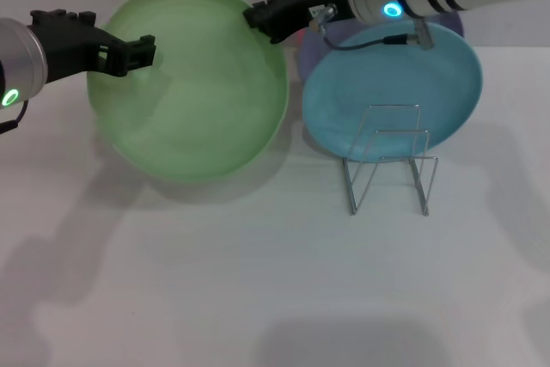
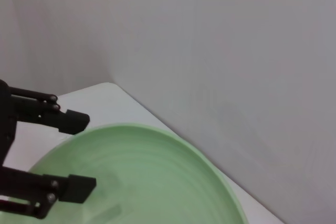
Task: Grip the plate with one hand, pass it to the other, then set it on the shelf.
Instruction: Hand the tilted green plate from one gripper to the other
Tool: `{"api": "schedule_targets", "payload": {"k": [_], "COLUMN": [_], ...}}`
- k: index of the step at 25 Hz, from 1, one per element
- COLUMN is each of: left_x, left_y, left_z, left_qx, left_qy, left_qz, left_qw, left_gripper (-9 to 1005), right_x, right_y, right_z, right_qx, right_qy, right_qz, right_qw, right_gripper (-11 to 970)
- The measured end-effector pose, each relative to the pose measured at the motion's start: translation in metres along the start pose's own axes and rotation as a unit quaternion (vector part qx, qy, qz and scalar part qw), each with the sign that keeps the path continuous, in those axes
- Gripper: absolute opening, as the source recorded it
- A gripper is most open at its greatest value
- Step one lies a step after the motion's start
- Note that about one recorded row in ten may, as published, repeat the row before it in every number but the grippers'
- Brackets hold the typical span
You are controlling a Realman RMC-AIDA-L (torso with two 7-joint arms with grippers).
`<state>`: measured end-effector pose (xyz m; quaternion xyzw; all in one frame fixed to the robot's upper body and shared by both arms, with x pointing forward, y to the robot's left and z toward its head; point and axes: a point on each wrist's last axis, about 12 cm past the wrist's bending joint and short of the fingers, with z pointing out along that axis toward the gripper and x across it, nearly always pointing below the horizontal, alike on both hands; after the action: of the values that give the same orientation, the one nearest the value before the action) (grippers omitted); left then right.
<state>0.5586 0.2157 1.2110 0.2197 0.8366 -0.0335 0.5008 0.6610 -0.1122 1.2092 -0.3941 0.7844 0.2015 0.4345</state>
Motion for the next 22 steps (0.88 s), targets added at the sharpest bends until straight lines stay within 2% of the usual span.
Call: {"api": "schedule_targets", "payload": {"k": [14, 22], "left_x": [-0.007, -0.013], "left_y": [0.004, 0.016], "left_z": [-0.001, -0.009], "left_qx": [-0.018, -0.066], "left_qy": [-0.028, -0.085], "left_qz": [0.010, 0.027], "left_qw": [0.999, 0.994], "left_gripper": [766, 765], "right_x": [0.008, 0.009], "right_y": [-0.009, -0.019], "right_z": [-0.012, -0.020], "right_qx": [0.018, 0.039], "right_qy": [-0.014, -0.033], "right_qz": [0.015, 0.033], "right_qw": [1.000, 0.998], "right_gripper": [20, 19]}}
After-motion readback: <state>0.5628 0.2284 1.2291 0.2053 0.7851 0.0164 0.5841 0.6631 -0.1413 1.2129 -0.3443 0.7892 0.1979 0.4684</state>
